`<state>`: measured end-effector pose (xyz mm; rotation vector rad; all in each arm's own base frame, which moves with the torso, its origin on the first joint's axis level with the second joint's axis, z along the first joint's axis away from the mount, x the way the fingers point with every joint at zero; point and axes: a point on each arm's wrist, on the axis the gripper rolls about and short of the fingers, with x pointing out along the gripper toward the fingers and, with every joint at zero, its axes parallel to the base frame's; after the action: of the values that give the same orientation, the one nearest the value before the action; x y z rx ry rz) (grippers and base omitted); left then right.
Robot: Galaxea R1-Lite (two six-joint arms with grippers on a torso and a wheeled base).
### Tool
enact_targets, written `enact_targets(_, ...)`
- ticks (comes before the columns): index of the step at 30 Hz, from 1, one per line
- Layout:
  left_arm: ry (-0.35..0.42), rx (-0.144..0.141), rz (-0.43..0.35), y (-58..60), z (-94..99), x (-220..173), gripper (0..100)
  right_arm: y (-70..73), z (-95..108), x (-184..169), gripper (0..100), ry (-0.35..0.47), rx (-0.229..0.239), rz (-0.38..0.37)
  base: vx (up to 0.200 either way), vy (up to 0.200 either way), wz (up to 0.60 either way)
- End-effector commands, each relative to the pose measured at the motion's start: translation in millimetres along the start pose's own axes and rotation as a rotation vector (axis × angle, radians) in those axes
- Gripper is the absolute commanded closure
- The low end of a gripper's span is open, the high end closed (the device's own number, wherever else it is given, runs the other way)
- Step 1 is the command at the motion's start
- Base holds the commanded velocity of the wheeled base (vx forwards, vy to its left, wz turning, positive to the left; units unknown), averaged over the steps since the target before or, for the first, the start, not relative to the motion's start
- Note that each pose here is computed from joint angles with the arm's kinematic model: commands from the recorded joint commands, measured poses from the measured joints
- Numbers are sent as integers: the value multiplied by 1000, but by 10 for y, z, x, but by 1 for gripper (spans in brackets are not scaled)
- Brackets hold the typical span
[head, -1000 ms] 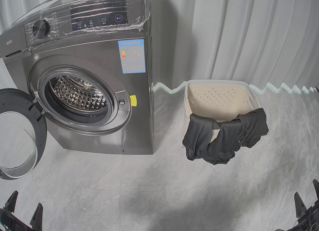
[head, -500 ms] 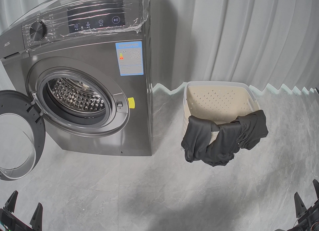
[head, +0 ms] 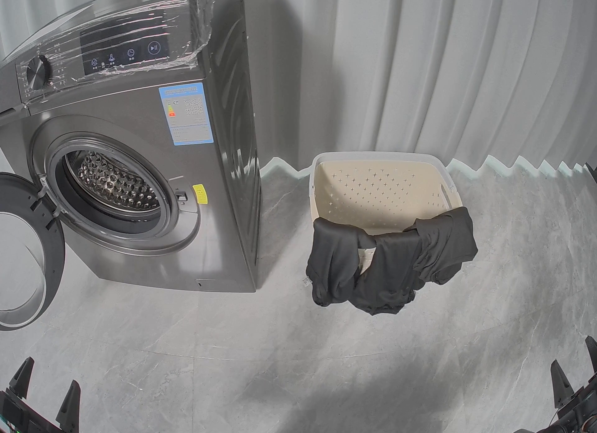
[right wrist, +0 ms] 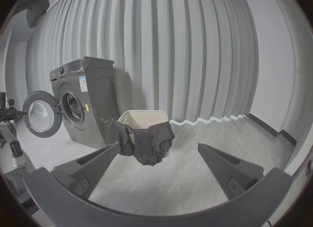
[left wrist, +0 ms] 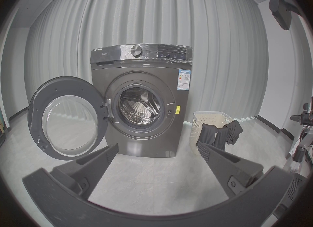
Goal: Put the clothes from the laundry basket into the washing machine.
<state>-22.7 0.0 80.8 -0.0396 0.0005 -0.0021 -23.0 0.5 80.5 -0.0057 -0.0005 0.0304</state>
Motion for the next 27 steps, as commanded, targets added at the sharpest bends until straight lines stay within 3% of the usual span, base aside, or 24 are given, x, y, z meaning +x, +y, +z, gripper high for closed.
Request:
enact_targets(1,0,0,-1,2,-48,-1,0,0,-52,1,0,2,0,2,0,0,0)
enact_targets(8,0,1,1,2,-48,-1,0,0,-52,1,0,2,0,2,0,0,0)
enact_targets(27,0,0,1,2,-48,-1,0,0,-52,1,0,2,0,2,0,-189,0)
